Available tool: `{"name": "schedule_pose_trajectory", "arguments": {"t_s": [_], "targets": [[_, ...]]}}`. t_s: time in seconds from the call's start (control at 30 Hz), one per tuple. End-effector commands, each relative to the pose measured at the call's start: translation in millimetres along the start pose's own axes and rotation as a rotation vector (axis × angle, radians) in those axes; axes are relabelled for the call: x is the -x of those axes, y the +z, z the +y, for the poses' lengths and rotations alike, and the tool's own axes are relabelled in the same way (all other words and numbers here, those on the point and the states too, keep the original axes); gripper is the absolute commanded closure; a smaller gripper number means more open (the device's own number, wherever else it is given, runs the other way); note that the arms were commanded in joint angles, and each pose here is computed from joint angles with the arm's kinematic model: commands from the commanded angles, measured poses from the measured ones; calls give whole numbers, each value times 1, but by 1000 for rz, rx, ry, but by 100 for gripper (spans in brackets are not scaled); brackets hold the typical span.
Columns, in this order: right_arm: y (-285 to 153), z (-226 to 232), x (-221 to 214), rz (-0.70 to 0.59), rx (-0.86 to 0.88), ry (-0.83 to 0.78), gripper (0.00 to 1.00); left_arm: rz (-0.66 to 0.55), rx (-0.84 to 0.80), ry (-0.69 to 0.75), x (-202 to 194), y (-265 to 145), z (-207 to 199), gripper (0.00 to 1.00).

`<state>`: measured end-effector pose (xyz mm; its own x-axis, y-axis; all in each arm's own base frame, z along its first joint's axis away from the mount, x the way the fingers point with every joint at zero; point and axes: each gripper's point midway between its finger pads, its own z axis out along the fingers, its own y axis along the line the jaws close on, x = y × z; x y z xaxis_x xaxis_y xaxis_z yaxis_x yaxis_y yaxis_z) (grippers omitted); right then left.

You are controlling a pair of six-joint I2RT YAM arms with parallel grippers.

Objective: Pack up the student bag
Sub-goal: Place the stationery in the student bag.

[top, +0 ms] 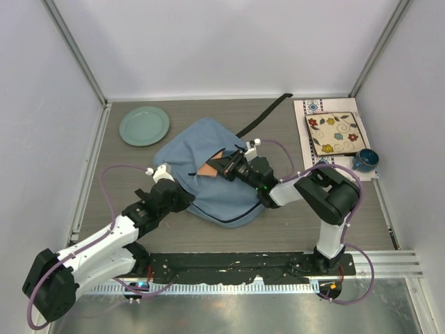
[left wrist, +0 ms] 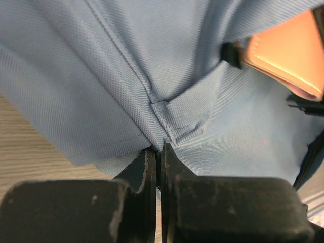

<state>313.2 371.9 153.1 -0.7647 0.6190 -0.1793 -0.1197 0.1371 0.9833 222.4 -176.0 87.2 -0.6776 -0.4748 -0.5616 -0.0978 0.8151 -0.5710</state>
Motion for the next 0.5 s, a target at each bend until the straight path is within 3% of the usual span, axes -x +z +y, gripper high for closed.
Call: {"name": "schedule_pose_trajectory", "arguments": {"t_s": [0.0,0.1,0.3,0.47], "targets": [[19,40,-13,41,131,-6,99,-71,-290,13,24,-10,-65,100],[29,36,-9,30,109,-6,99,-60,-341,53,22,-18,-72,100],[25,16,42,-224,-30,-135,98,22,-410,80,0,-29,-71,100],[24,8,73,-254,-50,-198,97,16,-408,74,-5,-38,-60,100]]}}
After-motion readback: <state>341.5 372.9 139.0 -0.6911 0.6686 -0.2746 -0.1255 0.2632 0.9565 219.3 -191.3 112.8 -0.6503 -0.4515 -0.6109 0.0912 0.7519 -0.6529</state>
